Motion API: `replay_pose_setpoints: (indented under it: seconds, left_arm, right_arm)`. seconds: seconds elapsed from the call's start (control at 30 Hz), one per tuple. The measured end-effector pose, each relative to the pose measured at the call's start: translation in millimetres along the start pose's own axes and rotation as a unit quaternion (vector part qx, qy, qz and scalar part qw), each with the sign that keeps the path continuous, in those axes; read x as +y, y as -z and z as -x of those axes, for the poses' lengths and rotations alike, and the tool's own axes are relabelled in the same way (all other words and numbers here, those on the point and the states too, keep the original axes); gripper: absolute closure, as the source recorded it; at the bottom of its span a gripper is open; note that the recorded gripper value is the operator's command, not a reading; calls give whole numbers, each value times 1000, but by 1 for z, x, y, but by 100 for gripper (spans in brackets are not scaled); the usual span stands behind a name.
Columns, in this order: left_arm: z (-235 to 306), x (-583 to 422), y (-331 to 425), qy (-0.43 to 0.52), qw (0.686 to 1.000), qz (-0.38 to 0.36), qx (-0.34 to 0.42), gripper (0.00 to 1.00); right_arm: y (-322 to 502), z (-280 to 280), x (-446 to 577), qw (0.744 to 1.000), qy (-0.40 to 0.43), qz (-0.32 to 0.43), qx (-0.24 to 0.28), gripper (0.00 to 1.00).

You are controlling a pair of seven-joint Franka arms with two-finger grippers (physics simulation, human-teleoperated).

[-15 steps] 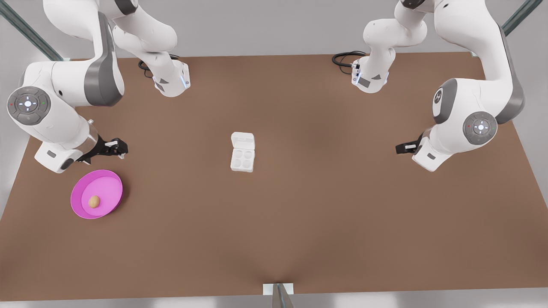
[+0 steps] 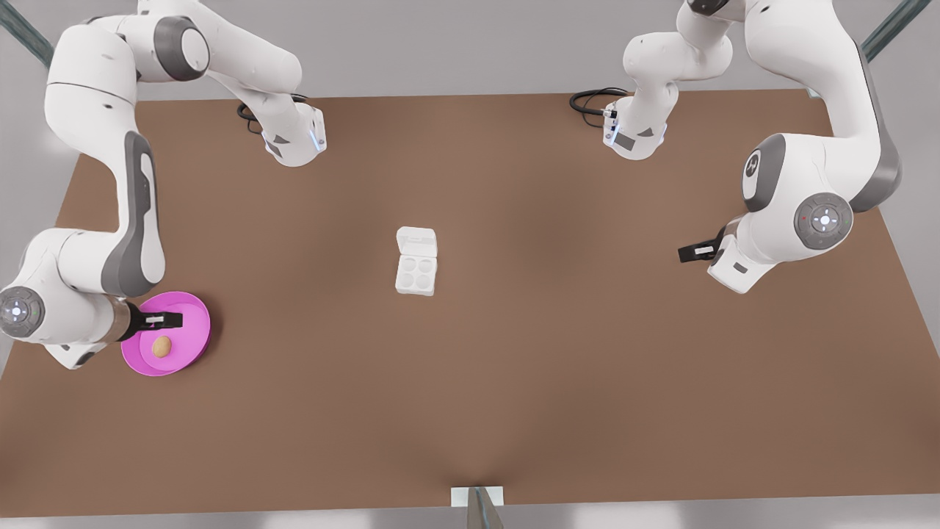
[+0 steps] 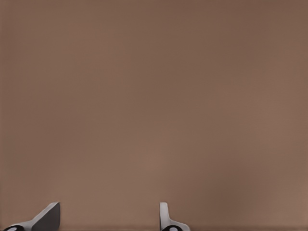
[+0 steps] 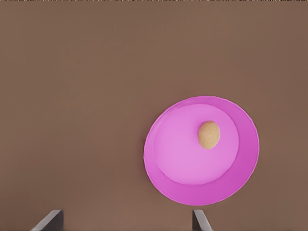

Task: Pack egg into the box and close the box lid

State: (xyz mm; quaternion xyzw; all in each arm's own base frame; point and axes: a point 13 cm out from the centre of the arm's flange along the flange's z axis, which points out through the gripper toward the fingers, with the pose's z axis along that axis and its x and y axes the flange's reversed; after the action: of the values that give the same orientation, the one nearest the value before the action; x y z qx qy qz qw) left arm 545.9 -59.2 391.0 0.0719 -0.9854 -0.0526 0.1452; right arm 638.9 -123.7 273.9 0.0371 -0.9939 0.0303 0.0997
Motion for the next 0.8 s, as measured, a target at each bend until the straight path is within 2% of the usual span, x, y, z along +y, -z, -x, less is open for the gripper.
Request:
replay_pose_setpoints:
  seconds: [0.23, 0.8]
  left_arm:
    - [-4, 2, -1, 3, 1000, 3, 8, 0]
    - [-6, 2, -3, 6, 1000, 4, 15, 0]
  right_arm:
    - [-77, 41, -34, 999, -10, 13, -38, 0]
    - [-197, 25, -82, 996, -44, 39, -66, 0]
